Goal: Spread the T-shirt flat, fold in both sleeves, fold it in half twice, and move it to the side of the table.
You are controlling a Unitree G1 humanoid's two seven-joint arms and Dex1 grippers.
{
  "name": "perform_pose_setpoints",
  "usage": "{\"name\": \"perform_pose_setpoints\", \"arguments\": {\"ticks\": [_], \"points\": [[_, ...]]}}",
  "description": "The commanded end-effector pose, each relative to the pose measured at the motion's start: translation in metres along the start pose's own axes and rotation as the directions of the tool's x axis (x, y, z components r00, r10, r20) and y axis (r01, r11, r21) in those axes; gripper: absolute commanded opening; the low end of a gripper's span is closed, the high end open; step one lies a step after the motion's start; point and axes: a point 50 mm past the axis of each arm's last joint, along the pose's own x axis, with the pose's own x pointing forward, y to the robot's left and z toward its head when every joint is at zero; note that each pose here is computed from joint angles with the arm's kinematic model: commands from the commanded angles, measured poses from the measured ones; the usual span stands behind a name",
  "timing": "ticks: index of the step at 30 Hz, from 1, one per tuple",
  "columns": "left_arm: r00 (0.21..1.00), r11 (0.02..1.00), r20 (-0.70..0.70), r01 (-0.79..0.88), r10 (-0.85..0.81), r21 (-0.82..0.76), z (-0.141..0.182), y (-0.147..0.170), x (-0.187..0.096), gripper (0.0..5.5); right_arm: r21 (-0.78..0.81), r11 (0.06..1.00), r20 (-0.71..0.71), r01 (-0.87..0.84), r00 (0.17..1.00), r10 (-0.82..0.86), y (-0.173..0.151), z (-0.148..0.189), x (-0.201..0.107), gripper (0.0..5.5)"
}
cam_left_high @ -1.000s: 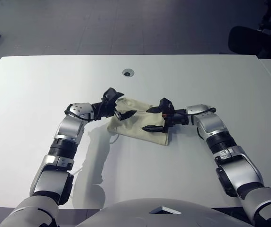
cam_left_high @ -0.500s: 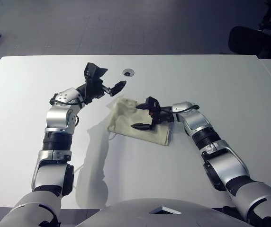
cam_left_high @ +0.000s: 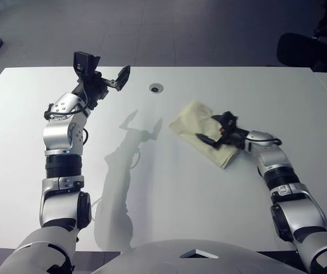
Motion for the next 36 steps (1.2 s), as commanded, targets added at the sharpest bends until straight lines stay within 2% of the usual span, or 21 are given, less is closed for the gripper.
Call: {"name": "perform_pose_setpoints", "arguments": {"ticks": [1,7,10,12,15,17,19,22,25,36], "points": [[0.993,0.992,-0.036,-0.113,0.111,-0.048,-0.012,-0.016,-0.021,5.4,0.119,0.855,-0.674,0.505,0.673,-0.304,0.015,-0.172,-0.112,5.38],[0.98,0.979,-0.066,-0.192,0.187,-0.068,-0.018,-0.023,-0.032,5.4,0.107,0.792,-0.703,0.601,0.609,-0.367,0.016,-0.179,-0.122,5.38],[0.978,0.978,-0.073,-0.198,0.194,-0.058,-0.018,-0.023,-0.031,5.4,0.071,0.772,-0.629,0.632,0.628,-0.457,-0.004,-0.16,-0.116,5.38],[0.976,0.978,-0.074,-0.207,0.205,-0.025,-0.017,-0.022,-0.032,5.4,0.076,0.738,-0.439,0.671,0.687,-0.579,-0.029,-0.117,-0.099,5.38],[0.97,0.972,-0.067,-0.232,0.234,0.032,-0.014,-0.019,-0.035,5.4,0.003,0.717,-0.099,0.697,0.714,-0.693,-0.051,-0.024,-0.08,5.38],[0.964,0.965,-0.063,-0.256,0.259,0.06,-0.013,-0.018,-0.037,5.4,0.02,0.723,0.067,0.691,0.72,-0.691,-0.045,0.031,-0.07,5.38],[0.958,0.958,-0.066,-0.274,0.28,0.083,-0.016,-0.02,-0.04,5.4,0.091,0.784,0.163,0.614,0.767,-0.62,-0.017,0.065,-0.049,5.38],[0.951,0.953,-0.091,-0.285,0.295,0.105,-0.028,-0.024,-0.042,5.4,0.168,0.847,0.158,0.504,0.835,-0.528,0.025,0.068,-0.018,5.38],[0.943,0.948,-0.115,-0.301,0.313,0.106,-0.038,-0.027,-0.044,5.4,0.203,0.846,0.118,0.493,0.845,-0.521,0.043,0.061,-0.003,5.38],[0.938,0.946,-0.131,-0.307,0.32,0.108,-0.042,-0.029,-0.047,5.4,0.173,0.837,0.121,0.519,0.833,-0.541,0.041,0.064,-0.006,5.38]]}}
